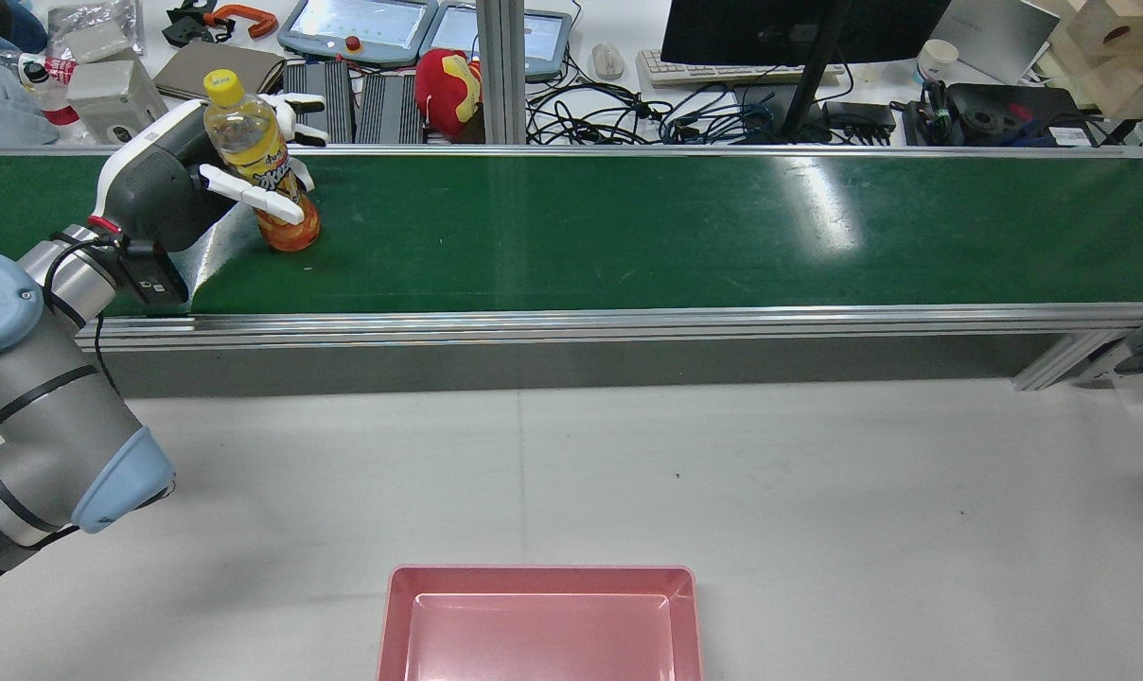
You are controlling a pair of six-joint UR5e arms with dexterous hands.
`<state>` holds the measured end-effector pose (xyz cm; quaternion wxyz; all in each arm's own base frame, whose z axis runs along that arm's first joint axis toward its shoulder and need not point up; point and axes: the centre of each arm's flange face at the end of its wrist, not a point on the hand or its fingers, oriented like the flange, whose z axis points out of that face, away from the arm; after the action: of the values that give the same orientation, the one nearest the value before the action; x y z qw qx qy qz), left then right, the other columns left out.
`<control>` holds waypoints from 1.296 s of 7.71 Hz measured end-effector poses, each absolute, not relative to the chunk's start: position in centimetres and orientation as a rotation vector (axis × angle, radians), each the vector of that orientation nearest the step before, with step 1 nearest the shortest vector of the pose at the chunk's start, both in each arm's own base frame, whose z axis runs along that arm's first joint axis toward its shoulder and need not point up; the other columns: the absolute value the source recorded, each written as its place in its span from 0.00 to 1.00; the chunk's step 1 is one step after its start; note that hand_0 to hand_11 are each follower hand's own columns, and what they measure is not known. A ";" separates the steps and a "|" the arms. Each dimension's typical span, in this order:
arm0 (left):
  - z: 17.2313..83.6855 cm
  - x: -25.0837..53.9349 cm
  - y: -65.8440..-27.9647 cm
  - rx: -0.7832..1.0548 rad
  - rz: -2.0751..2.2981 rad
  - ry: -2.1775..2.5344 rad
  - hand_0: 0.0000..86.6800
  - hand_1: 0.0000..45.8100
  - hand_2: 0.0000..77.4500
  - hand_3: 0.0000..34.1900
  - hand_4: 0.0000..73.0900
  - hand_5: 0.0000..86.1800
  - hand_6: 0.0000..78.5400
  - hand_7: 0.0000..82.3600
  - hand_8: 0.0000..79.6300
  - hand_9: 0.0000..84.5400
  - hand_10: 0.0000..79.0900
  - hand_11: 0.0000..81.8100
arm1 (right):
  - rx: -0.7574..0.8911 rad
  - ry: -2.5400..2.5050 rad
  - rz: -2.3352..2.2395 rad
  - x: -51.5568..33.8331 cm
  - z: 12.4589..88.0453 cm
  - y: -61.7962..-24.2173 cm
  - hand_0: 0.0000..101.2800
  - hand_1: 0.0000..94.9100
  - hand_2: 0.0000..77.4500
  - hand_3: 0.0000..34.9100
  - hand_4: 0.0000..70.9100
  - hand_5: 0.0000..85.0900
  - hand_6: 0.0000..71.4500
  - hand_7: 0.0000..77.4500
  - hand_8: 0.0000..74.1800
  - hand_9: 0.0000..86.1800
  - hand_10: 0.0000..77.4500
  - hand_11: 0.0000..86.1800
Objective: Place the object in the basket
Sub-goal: 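Close the left hand fingers around the bottle and lift it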
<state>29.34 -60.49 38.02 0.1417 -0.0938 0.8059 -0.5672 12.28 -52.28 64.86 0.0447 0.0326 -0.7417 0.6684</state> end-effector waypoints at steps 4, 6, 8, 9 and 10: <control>37.8 28.9 -60.3 -0.273 -1.649 2.307 0.83 0.07 0.65 0.00 0.77 0.62 0.82 0.75 0.82 0.74 0.73 0.73 | 0.099 -2.267 2.042 12.3 64.9 -52.3 0.00 0.00 0.00 0.01 0.00 0.00 0.00 0.01 0.00 0.00 0.00 0.00; 36.4 28.6 -59.6 -0.309 -1.609 2.325 0.79 0.07 0.66 0.00 0.77 0.63 0.83 0.76 0.83 0.74 0.74 0.73 | 0.099 -2.267 2.042 12.3 64.9 -52.3 0.00 0.00 0.00 0.01 0.00 0.00 0.00 0.01 0.00 0.00 0.00 0.00; 33.2 28.1 -57.7 -0.399 -1.484 2.316 0.77 0.07 0.66 0.00 0.78 0.63 0.83 0.77 0.83 0.75 0.76 0.73 | 0.100 -2.267 2.043 12.3 64.9 -52.3 0.00 0.00 0.01 0.01 0.00 0.00 0.00 0.01 0.00 0.00 0.00 0.00; 31.8 28.2 -56.5 -0.427 -1.438 2.308 0.77 0.07 0.66 0.00 0.78 0.63 0.83 0.77 0.83 0.75 0.76 0.73 | 0.100 -2.267 2.043 12.3 64.9 -52.3 0.00 0.00 0.01 0.01 0.00 0.00 0.00 0.01 0.00 0.00 0.00 0.00; 30.4 29.3 -54.8 -0.472 -1.379 2.291 0.75 0.07 0.68 0.00 0.78 0.63 0.83 0.77 0.83 0.75 0.76 0.73 | 0.099 -2.267 2.042 12.3 64.9 -52.3 0.00 0.00 0.00 0.01 0.00 0.00 0.00 0.01 0.00 0.00 0.00 0.00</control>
<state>29.29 -54.81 30.44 0.2116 -0.1698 0.8246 -0.4965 12.31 -52.28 64.85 0.0443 0.0325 -0.7419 0.6682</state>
